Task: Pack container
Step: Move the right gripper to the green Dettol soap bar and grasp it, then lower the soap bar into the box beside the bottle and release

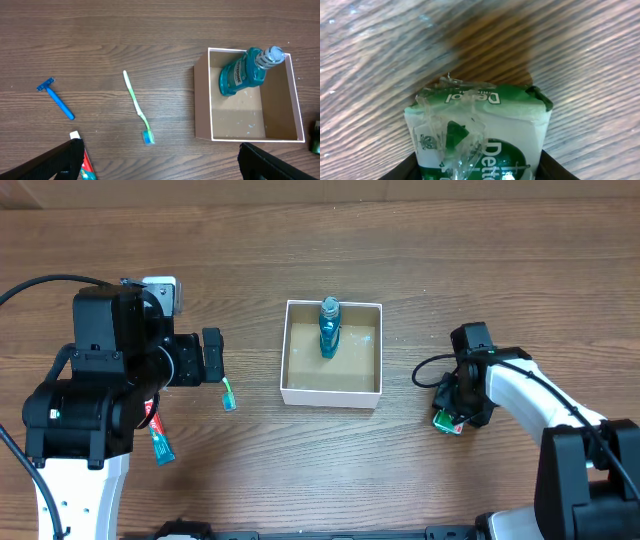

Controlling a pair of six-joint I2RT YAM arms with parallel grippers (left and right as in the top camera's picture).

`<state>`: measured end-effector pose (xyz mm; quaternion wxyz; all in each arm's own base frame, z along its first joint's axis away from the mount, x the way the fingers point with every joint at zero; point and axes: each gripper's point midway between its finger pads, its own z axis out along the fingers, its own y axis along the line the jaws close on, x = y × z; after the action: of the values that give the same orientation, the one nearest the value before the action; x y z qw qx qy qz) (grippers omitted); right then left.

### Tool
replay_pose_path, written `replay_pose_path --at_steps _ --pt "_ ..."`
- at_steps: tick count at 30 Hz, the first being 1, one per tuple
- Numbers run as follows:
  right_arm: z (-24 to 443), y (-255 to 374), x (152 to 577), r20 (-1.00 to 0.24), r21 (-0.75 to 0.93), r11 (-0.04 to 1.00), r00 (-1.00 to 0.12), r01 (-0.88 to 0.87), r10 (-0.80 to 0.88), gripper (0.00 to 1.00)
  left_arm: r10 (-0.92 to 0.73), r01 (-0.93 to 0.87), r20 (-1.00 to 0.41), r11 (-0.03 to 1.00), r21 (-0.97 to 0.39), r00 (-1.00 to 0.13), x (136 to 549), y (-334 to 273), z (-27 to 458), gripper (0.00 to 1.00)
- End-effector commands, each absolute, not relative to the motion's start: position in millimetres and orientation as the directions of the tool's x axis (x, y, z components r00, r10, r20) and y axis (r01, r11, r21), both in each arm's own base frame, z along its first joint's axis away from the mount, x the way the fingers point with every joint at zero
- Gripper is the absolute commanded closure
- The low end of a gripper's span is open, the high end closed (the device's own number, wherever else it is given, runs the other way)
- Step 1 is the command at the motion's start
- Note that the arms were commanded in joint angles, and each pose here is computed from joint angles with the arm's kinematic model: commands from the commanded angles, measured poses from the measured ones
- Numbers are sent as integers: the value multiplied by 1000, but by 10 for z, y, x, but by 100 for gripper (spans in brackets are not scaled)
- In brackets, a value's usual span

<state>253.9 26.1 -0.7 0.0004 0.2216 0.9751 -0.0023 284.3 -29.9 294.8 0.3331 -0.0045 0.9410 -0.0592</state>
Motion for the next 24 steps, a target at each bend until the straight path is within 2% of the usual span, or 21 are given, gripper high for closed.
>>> replay_pose_path --at_steps 1,5,9,16,24 --pt "385 374 2888 -79 69 924 -921 376 381 96 -37 42 -644 993 -107 -764 2863 -292 3027 0" --pt "1158 608 3230 -236 125 972 -946 198 223 96 -37 43 -644 993 -107 -764 2864 -292 3027 0" --pt "1819 1164 3459 -412 153 987 -911 -48 20 96 -37 43 -644 993 -107 -764 2863 -292 3027 0" --pt "1838 1901 3492 -476 221 948 -874 -227 -99 96 -36 43 -644 993 -107 -764 2864 -292 3027 0" --pt "1528 2130 3729 -465 248 947 -883 -204 -68 96 -36 43 -644 993 -107 -765 2862 -292 3026 0"
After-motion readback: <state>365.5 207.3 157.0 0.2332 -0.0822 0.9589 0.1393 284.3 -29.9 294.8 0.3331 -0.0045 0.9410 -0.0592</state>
